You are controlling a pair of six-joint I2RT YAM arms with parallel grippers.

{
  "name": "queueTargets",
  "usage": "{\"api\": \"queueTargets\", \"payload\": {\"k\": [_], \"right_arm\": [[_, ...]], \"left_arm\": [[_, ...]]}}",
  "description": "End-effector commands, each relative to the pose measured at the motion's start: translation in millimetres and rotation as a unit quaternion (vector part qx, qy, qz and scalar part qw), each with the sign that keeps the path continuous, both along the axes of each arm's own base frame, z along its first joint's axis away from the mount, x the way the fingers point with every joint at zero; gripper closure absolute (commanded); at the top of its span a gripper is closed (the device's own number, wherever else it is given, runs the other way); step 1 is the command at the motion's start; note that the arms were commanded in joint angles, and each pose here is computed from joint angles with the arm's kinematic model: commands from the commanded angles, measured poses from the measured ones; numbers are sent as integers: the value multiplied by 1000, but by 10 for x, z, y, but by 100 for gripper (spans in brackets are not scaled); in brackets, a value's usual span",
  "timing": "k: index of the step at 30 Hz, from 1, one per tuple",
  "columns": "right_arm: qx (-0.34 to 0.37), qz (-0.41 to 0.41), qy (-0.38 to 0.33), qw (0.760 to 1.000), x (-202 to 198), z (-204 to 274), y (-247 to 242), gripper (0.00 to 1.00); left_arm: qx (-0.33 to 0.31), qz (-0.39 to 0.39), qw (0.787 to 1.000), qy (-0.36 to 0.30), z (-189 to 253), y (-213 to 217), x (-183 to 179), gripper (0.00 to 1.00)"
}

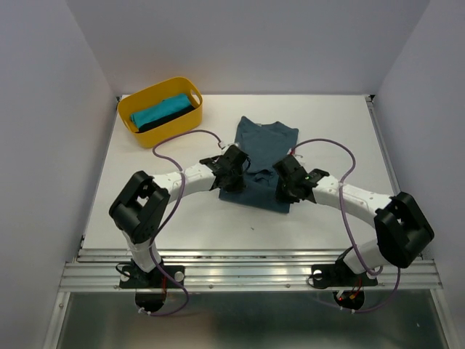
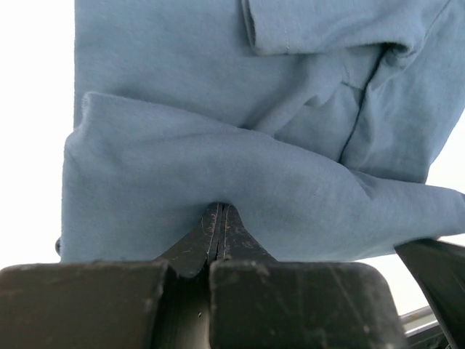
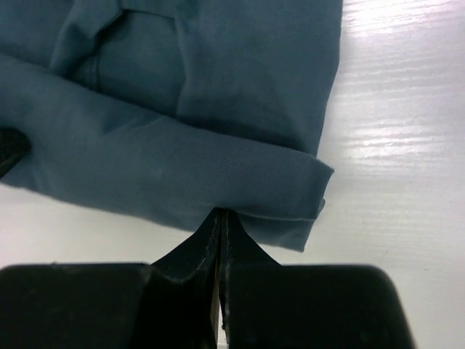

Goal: Roll the t-shirts
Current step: Roll the T-shirt to the center of the board.

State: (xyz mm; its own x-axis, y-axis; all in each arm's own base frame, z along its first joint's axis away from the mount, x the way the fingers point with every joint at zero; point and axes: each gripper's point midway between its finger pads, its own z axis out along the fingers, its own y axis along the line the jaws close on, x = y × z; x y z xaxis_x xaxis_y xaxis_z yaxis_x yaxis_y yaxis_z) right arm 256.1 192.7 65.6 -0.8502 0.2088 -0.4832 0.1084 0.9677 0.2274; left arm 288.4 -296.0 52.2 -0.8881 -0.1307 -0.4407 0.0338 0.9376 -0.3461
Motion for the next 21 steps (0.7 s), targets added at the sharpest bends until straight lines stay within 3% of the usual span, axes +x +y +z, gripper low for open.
{"api": "queueTargets", "payload": {"k": [1,11,15,21], "right_arm": [[-19,-21,-30,999,339,30,-46,99],[-37,-19,-15,999,494,-236,-83,99],[4,-4,-27,1000,458,-26,26,99],[70,22,-57,996,367,434,347,99]], "left_arm": [[-3,1,1000,-19,85,-9,129,100],[24,15,999,-17,-2,285,135,100],[36,19,999,-13,14,428,115,100],[25,6,999,-43,476,435,124,100]]}}
